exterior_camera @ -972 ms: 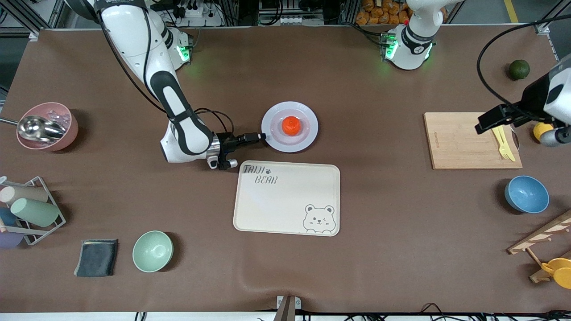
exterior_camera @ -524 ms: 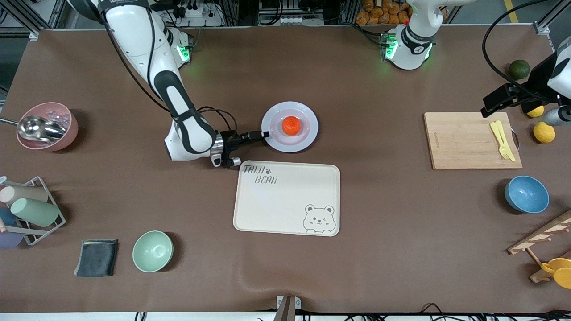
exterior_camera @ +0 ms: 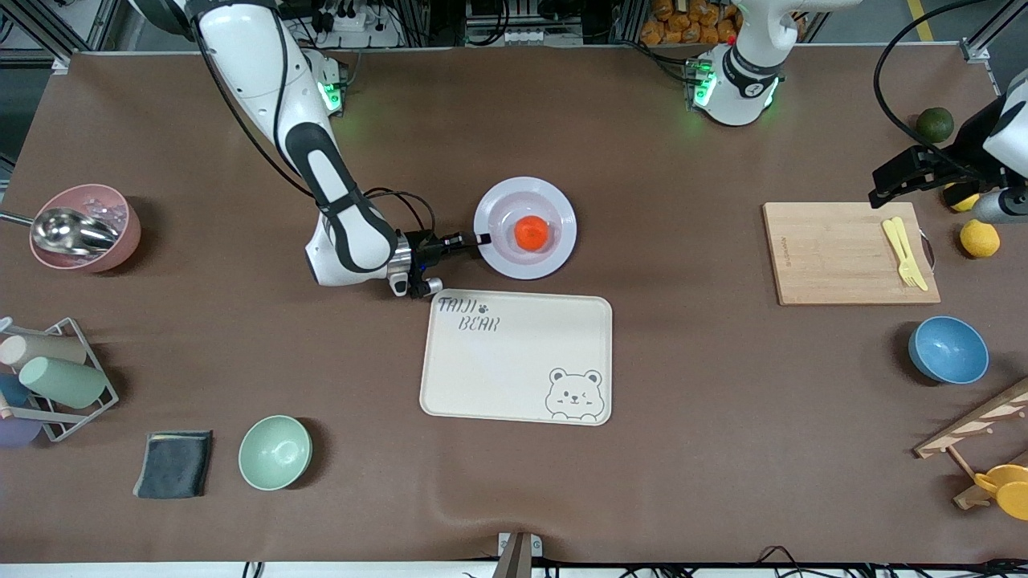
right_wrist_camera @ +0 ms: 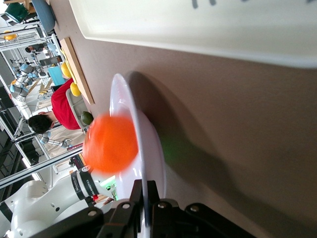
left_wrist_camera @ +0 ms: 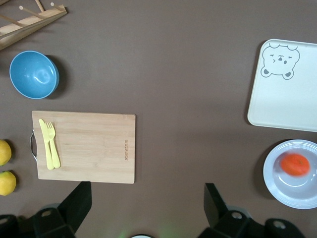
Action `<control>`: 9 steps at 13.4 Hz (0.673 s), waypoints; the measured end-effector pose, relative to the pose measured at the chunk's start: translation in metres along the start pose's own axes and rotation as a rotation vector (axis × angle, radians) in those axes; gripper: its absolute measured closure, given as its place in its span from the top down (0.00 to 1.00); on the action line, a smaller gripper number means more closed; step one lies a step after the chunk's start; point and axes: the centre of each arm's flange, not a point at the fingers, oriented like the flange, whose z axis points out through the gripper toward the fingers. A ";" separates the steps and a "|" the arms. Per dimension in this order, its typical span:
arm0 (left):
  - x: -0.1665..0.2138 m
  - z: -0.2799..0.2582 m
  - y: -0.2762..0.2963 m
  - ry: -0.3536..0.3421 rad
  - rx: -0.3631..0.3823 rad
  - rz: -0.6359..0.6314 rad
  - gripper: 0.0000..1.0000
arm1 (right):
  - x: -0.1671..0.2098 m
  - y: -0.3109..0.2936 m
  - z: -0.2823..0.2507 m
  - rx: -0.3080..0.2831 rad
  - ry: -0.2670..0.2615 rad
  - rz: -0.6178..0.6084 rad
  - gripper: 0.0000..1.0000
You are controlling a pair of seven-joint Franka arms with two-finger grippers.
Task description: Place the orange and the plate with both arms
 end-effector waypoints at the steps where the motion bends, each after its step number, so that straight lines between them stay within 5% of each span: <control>1: 0.000 0.000 0.000 0.000 0.000 0.001 1.00 | 0.000 0.000 0.000 0.000 0.000 0.000 0.07; 9: 0.000 0.005 -0.001 -0.012 0.001 -0.002 1.00 | -0.002 -0.016 0.002 0.090 -0.004 -0.026 0.04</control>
